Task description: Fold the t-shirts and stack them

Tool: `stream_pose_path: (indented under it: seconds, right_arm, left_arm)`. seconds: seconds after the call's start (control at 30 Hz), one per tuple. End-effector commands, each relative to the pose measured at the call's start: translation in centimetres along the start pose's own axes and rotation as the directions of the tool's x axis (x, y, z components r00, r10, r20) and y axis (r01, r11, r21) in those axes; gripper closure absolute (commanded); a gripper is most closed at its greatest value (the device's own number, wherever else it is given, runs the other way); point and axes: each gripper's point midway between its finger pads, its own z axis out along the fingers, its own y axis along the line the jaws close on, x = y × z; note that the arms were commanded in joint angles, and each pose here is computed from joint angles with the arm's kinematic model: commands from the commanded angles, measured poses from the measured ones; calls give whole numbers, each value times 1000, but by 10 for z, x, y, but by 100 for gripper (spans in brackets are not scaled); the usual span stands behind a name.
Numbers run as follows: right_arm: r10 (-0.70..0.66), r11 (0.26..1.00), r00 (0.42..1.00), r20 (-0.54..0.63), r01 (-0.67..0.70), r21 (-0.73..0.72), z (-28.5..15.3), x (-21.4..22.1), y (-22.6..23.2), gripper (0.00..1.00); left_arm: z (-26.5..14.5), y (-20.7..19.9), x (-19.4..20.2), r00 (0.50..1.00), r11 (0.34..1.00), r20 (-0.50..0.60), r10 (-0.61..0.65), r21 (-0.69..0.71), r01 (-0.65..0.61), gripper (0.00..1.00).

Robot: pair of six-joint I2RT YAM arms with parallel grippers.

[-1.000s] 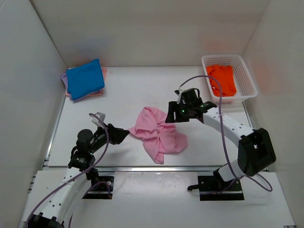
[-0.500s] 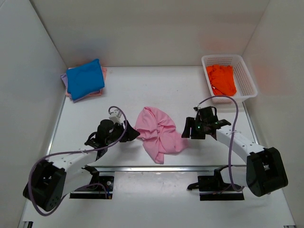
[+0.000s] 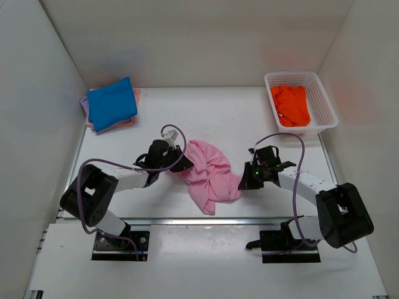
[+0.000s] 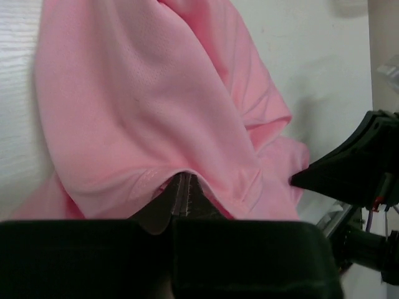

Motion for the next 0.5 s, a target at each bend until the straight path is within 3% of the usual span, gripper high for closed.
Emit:
stream_pose_path:
  seconds: [0.0, 0.13, 0.2, 0.33, 0.43, 0.47]
  right_arm:
    - [-32, 995, 998, 50, 37, -88, -11, -21, 20, 100]
    - [-52, 988, 973, 223, 83, -131, -60, -65, 36, 100]
    - [-62, 980, 937, 345, 123, -157, -101, -91, 49, 100]
    - [-70, 972, 789, 610, 193, -138, -200, -136, 64, 100]
    - [-54, 969, 720, 692, 205, -137, -244, -145, 70, 100]
    - [-47, 964, 726, 686, 212, -158, -247, -144, 73, 100]
  left_arm:
    - [-6, -20, -16, 1000, 996, 7, -12, 89, 11, 100]
    - [-34, -18, -50, 998, 999, 61, -2, 51, -1, 100]
    - [-69, -46, -97, 978, 996, 206, 43, 72, -59, 100]
    - [-152, -86, -162, 902, 989, 424, 76, 83, -123, 100]
    - [-181, -100, -168, 897, 982, 434, 84, 116, -148, 100]
    - [-178, -101, -159, 914, 980, 396, 91, 130, -154, 100]
